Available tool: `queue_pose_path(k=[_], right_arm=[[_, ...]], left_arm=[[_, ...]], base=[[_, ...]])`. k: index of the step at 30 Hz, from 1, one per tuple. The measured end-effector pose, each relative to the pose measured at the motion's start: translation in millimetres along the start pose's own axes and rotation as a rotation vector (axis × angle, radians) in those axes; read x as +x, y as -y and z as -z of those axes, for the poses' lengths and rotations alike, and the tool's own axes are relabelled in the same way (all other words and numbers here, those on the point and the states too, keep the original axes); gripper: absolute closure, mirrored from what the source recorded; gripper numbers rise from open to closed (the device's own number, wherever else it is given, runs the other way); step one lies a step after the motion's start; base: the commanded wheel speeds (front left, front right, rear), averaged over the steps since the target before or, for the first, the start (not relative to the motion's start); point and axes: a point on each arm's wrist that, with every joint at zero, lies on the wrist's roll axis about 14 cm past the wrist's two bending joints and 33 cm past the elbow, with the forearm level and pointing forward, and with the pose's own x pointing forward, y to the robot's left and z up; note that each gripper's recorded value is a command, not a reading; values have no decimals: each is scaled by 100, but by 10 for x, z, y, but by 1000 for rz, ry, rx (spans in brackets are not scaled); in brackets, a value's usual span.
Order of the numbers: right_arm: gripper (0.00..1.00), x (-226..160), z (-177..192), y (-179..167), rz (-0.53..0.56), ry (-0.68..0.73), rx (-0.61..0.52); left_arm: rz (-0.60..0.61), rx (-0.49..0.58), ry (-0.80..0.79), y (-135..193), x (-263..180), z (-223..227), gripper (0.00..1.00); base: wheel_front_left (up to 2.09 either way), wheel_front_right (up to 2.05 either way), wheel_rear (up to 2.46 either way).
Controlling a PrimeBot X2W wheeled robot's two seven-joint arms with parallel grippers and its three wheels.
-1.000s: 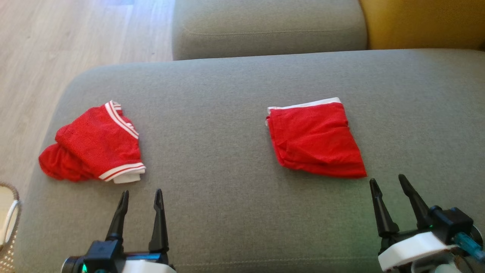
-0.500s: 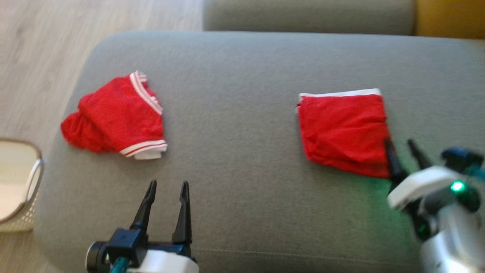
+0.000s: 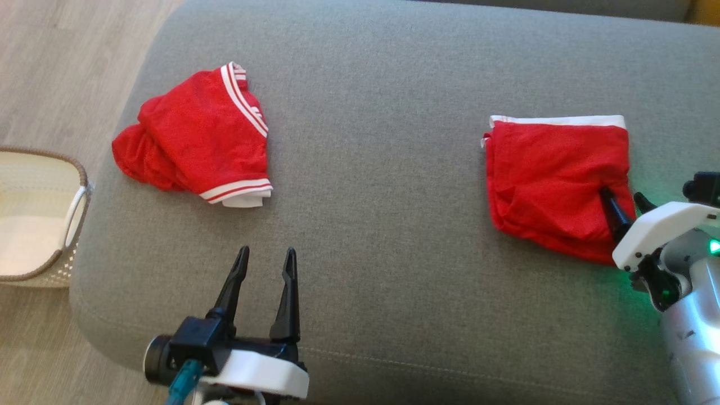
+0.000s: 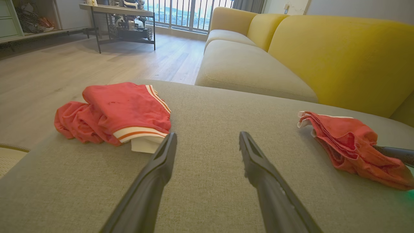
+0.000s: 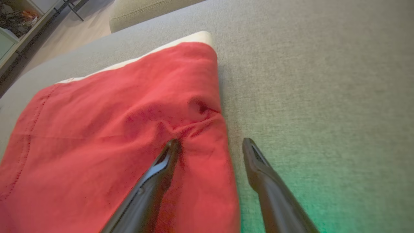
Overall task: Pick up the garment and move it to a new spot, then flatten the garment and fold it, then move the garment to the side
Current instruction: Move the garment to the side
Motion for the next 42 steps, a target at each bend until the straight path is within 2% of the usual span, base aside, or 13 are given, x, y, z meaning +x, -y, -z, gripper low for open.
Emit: queue_pose_path(k=[1, 2, 3, 4, 9, 15, 16, 17, 27, 35, 39, 40, 42], right_arm=[[15, 23, 29, 1, 1, -15, 1], [50, 40, 49, -1, 1, -28, -1], [70, 53, 51, -4, 1, -33, -2], [100, 63, 52, -7, 1, -36, -1], [100, 38, -3, 80, 12, -7, -42], [100, -96, -179, 353, 53, 55, -109], [100, -184, -288, 529, 83, 81, -139], [100, -184, -288, 529, 83, 81, -139], [100, -763, -721, 1368, 255, 187, -287], [100, -1046, -1028, 1726, 368, 262, -379], [100, -1123, -1051, 1858, 414, 262, -416], [97, -1134, -1051, 1880, 422, 261, -421], [99, -1156, -1069, 1915, 437, 265, -436]], left_arm=[[0, 1, -2, -3, 12, 7, 0], [0, 3, -2, -6, 27, 7, 0], [1, 4, 1, -6, 40, -1, 0], [2, 4, 2, -3, 49, -5, 0], [19, 4, -5, 45, 85, 21, 0], [68, 6, -7, 169, 148, 42, 0], [97, 6, -9, 248, 179, 54, 0], [97, 6, -9, 248, 179, 54, 0], [278, 7, -12, 756, 384, 125, 0], [354, -9, -33, 968, 461, 212, 0], [381, -17, -39, 1038, 485, 239, 0], [391, -20, -38, 1058, 493, 237, 0], [399, -22, -33, 1087, 520, 229, 0]], base=[[0, 0, 0], [0, 0, 0], [0, 0, 0], [0, 0, 0], [0, 0, 0], [0, 0, 0], [0, 0, 0], [0, 0, 0], [0, 0, 0], [0, 0, 0], [0, 0, 0], [0, 0, 0], [0, 0, 0]])
